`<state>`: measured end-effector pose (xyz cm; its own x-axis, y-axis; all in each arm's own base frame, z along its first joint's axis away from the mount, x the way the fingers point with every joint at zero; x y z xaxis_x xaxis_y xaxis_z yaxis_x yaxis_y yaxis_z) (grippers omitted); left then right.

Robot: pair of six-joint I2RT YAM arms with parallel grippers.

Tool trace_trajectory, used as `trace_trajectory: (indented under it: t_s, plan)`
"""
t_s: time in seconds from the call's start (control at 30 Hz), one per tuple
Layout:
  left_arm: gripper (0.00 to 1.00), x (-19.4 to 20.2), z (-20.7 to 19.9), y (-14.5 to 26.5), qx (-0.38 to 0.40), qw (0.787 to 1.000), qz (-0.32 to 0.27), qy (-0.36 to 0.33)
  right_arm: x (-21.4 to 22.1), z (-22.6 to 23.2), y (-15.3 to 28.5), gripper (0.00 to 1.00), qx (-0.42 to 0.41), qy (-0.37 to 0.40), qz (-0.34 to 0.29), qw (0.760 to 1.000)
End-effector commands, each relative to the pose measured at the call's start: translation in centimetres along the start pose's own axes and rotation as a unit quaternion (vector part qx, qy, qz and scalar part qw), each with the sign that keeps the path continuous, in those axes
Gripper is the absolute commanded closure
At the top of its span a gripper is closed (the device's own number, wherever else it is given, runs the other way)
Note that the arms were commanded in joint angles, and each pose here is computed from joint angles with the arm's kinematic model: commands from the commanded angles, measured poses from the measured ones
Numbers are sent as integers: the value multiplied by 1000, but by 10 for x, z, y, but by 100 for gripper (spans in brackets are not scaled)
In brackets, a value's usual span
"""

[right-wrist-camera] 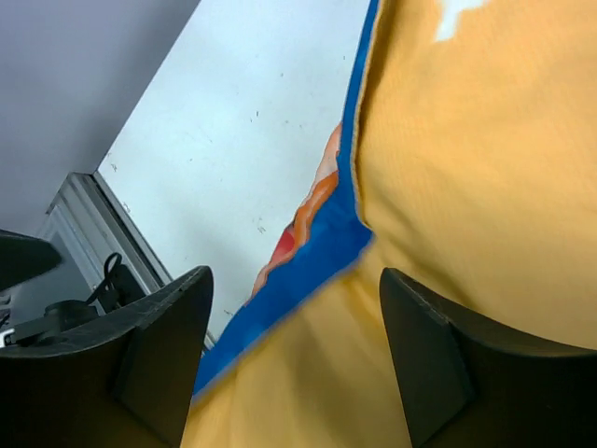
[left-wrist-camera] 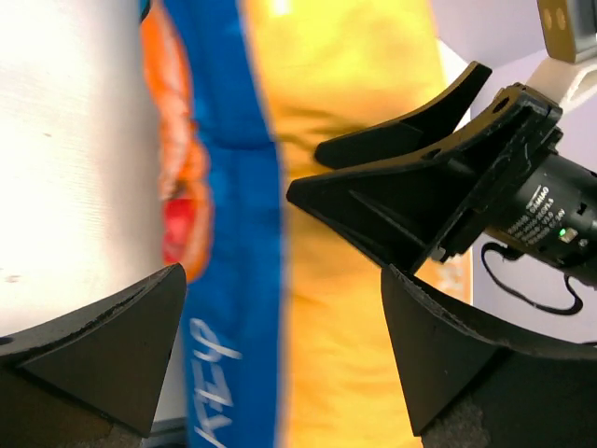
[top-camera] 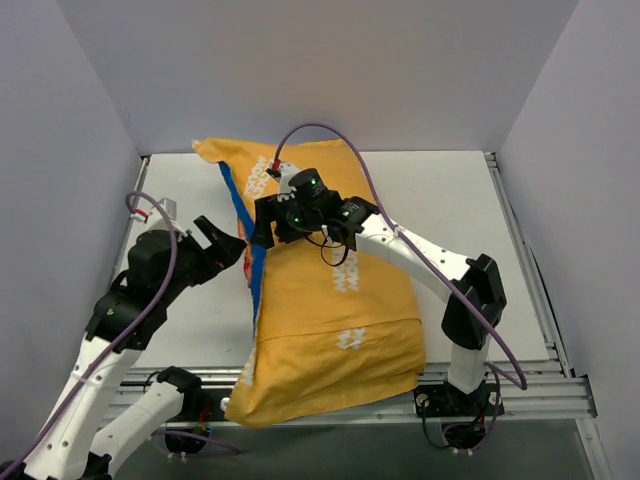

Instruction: Remove the pillowcase from the pillow

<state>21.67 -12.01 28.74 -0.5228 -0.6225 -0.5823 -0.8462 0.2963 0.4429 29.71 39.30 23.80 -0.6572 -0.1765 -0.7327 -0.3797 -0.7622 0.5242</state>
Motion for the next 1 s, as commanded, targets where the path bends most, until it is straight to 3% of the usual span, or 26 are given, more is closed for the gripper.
trace_trajectory:
  t_s: [0.0,0.17,0.3,0.5,0.73,0.87,0.97]
  plan:
    - [6,-5,19,39,-62,997,7,-37,-50,4,53,32,57,35,-72,995]
    - [6,-1,11,36,-46,997,35,-47,-51,-7,110,18,135,37,-98,985]
    - [6,10,17,-3,-62,995,64,-50,-5,-65,139,14,236,-22,-70,969]
    - [6,17,29,-64,-93,992,68,-50,39,-87,174,14,220,-86,-63,970]
    - [6,55,52,-102,-89,990,113,14,65,-102,134,15,172,-96,-37,980]
    - [6,84,83,-86,-118,982,138,42,46,-105,87,23,120,-60,-30,991]
    - [6,86,97,-64,-132,982,123,55,34,-107,45,30,94,-30,-20,995]
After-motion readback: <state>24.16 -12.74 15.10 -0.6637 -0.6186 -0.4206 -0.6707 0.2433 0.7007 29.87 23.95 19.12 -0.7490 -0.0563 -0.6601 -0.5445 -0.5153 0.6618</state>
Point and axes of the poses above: each gripper's point midway between its finger pads, its own y axis back along the fingers, its own z axis along the line the jaws close on, x = y × z, the point moved 4 cm from there along y, back along the fingers, and after that the axes turned 3 degrees about y, right-handed, at the moved point
